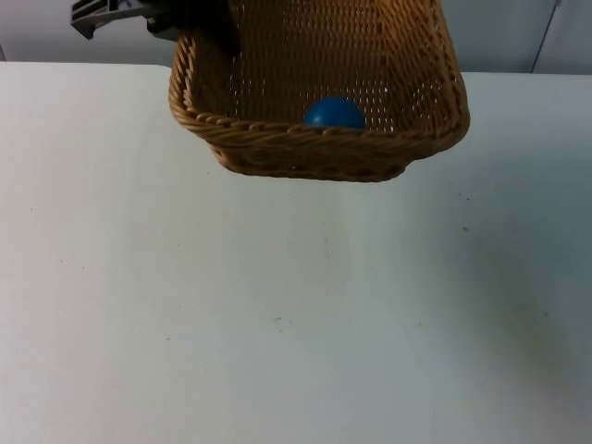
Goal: Pick up the basket with the left hand and place the ball into the basket with the right hand.
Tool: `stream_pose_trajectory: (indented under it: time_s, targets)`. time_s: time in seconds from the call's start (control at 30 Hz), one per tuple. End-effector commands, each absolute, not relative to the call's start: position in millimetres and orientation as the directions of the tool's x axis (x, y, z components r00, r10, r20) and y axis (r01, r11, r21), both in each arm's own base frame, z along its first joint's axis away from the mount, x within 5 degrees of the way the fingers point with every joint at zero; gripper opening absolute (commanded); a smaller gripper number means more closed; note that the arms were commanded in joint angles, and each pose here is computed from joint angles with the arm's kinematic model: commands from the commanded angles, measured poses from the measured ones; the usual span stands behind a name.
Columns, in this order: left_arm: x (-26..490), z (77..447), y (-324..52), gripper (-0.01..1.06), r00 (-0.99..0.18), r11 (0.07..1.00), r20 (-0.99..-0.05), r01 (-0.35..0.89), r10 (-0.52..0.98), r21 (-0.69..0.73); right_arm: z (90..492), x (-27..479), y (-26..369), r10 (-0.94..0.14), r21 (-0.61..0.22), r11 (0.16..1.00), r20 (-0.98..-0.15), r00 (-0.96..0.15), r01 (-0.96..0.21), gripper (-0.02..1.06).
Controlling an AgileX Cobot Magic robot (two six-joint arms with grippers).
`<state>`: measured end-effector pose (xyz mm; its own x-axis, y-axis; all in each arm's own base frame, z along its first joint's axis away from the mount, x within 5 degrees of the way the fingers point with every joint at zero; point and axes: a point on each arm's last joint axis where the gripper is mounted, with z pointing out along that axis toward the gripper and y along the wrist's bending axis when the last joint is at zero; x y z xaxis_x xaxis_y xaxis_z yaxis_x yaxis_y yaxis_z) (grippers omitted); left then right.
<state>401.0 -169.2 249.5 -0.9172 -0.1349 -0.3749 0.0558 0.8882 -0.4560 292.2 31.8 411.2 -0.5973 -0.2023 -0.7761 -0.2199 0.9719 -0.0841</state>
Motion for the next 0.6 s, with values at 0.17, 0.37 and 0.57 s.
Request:
stream_pose_trajectory:
  time_s: [0.17,0.37,0.57]
  targets:
    - [401,258,-171,0.0,-0.907,0.877,-0.393,0.063,-0.149,-0.476,412,242,20,-0.15,-0.09,0.987,-0.822,-0.55,-0.135,1.04]
    - [401,258,-171,0.0,-0.907,0.877,-0.393,0.063,-0.149,-0.476,412,201,17,-0.119,-0.069,0.991,-0.847,-0.517,-0.114,1.04]
    - [401,257,-171,0.0,-0.911,0.878,-0.387,0.062,-0.145,-0.475,414,183,15,-0.09,-0.046,0.994,-0.853,-0.514,-0.098,1.04]
